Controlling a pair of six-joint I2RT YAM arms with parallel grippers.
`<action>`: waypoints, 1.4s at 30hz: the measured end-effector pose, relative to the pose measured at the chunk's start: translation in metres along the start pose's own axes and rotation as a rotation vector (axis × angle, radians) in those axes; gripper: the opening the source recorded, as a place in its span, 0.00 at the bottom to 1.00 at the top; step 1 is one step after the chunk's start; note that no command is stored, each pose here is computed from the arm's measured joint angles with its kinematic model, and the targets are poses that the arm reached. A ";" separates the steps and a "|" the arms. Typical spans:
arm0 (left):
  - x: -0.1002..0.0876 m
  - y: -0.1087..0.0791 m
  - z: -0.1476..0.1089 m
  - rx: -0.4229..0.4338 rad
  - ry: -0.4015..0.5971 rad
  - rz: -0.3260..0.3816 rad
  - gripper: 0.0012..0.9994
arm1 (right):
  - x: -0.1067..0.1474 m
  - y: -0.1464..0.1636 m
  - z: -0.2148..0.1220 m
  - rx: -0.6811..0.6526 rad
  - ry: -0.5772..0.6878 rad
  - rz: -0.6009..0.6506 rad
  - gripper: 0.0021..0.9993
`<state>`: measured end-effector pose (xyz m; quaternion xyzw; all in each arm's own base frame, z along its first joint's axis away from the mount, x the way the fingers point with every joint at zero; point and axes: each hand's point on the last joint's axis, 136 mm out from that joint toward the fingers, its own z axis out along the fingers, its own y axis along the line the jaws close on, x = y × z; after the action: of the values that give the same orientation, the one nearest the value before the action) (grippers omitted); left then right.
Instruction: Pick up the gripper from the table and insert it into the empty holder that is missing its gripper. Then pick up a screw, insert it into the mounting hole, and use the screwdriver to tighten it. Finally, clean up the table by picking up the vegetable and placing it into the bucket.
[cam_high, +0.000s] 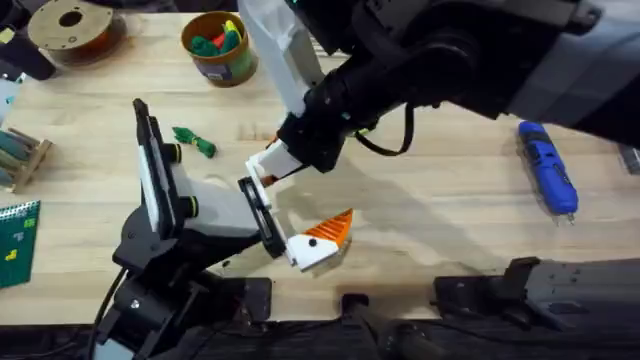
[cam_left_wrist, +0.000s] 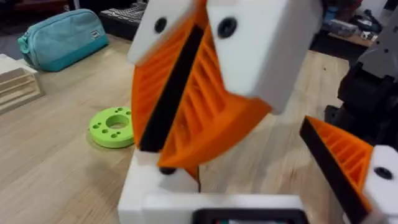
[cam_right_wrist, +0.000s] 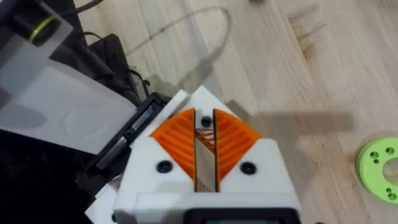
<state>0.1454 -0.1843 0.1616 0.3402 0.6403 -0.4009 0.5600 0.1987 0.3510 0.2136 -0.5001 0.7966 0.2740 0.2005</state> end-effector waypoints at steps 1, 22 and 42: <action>0.000 0.000 0.000 0.000 0.000 0.000 0.99 | 0.000 0.000 0.000 0.000 0.000 0.000 0.17; 0.000 0.000 0.000 0.000 0.000 0.000 0.99 | -0.003 -0.032 -0.049 0.085 -0.084 0.069 0.85; 0.000 0.000 0.000 0.000 0.000 0.001 0.88 | 0.053 -0.025 -0.119 0.090 -0.021 0.050 0.86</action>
<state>0.1454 -0.1843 0.1616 0.3403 0.6401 -0.4008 0.5602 0.1941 0.2303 0.2677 -0.4675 0.8184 0.2480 0.2241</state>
